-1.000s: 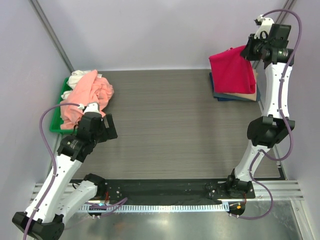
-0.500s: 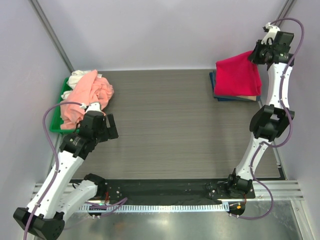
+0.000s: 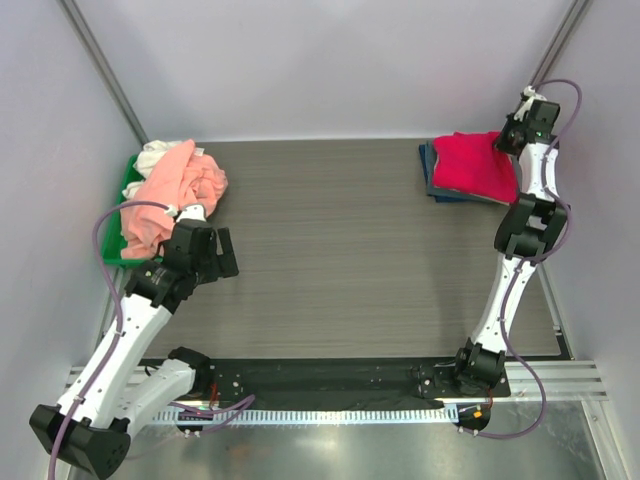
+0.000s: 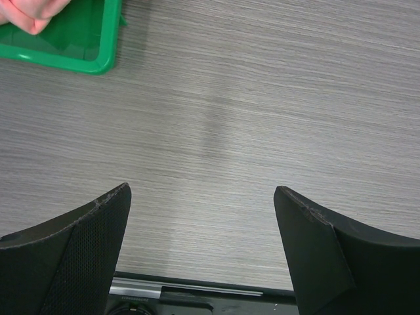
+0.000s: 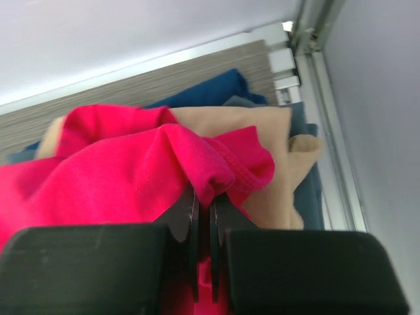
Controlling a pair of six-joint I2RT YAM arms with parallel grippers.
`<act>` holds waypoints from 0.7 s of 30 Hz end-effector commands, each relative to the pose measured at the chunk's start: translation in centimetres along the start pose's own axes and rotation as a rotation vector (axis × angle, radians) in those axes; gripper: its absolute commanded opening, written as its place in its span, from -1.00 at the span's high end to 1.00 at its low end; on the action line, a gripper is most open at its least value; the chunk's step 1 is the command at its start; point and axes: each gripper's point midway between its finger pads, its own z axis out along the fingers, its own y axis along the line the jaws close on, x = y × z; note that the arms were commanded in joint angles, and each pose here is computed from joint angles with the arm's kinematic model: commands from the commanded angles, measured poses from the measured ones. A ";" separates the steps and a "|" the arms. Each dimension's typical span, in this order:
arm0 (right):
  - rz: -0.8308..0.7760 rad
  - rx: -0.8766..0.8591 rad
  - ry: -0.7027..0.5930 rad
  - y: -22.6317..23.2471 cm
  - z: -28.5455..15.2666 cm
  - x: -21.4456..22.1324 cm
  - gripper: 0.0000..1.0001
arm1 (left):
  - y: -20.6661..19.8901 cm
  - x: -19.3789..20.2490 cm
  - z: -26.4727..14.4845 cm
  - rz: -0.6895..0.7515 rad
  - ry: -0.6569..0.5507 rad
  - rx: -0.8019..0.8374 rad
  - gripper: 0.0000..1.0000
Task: Fold and stack the t-shirts
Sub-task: Neatly place the folded tshirt to the corner
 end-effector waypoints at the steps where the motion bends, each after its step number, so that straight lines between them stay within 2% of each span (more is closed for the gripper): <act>1: 0.016 0.117 -0.170 -1.9 0.4 -4.6 0.88 | -0.1 -0.9 0.0 -0.015 -0.034 0.001 -0.80; 3: 0.026 0.142 -0.176 -2.7 1.6 -3.9 0.62 | -0.1 -0.9 0.0 -0.017 -0.035 0.002 -0.81; 4: 0.035 0.149 -0.179 -3.0 1.8 -3.8 0.43 | -0.1 -0.9 -0.1 -0.017 -0.038 0.006 -0.81; 5: 0.046 0.175 -0.191 -3.4 1.7 -4.3 0.01 | -0.1 -1.0 -0.2 -0.021 -0.043 0.008 -0.80; 7: 0.059 0.216 -0.218 -3.7 0.3 -5.6 -0.34 | -0.2 -1.0 -0.3 -0.020 -0.050 0.015 -0.81; 8: 0.092 0.313 -0.242 -5.1 -0.9 -6.4 -0.52 | -0.2 -1.1 -0.5 -0.023 -0.056 0.019 -0.81; 9: 0.104 0.346 -0.240 -5.5 -1.5 -6.3 -0.56 | -0.2 -1.1 -0.5 -0.022 -0.058 0.022 -0.81; 10: 0.113 0.367 -0.288 -5.4 -4.0 -8.6 -0.66 | -0.3 -1.2 -0.6 -0.023 -0.060 0.027 -0.81; 11: 0.131 0.379 -0.296 -5.5 -4.8 -8.9 -0.74 | -0.2 -1.2 -0.7 -0.024 -0.064 0.029 -0.82; 12: 0.141 0.410 -0.314 -5.7 -6.2 -9.8 -0.91 | -0.3 -1.3 -0.8 -0.025 -0.070 0.035 -0.82; 14: 0.162 0.435 -0.373 -5.2 -10.1 -12.5 -0.99 | -0.3 -1.4 -1.0 -0.026 -0.076 0.038 -0.82; 16: 0.199 0.476 -0.398 -5.1 -13.0 -13.6 -0.99 | -0.2 -1.6 -1.4 -0.030 -0.095 0.045 -0.82; 17: 0.214 0.475 -0.442 -4.4 -16.2 -15.2 -0.99 | -0.2 -1.7 -1.5 -0.033 -0.104 0.048 -0.83; 19: 0.244 0.441 -0.479 -3.0 -19.1 -16.4 -0.99 | -0.1 -1.9 -2.1 -0.041 -0.127 0.059 -0.85; 20: 0.262 0.422 -0.459 -2.6 -19.5 -15.5 -0.99 | -0.1 -2.0 -2.2 -0.041 -0.137 0.065 -0.86; 21: 0.275 0.383 -0.518 -1.0 -23.4 -17.2 -0.99 | -0.1 -2.0 -2.3 -0.044 -0.143 0.068 -0.88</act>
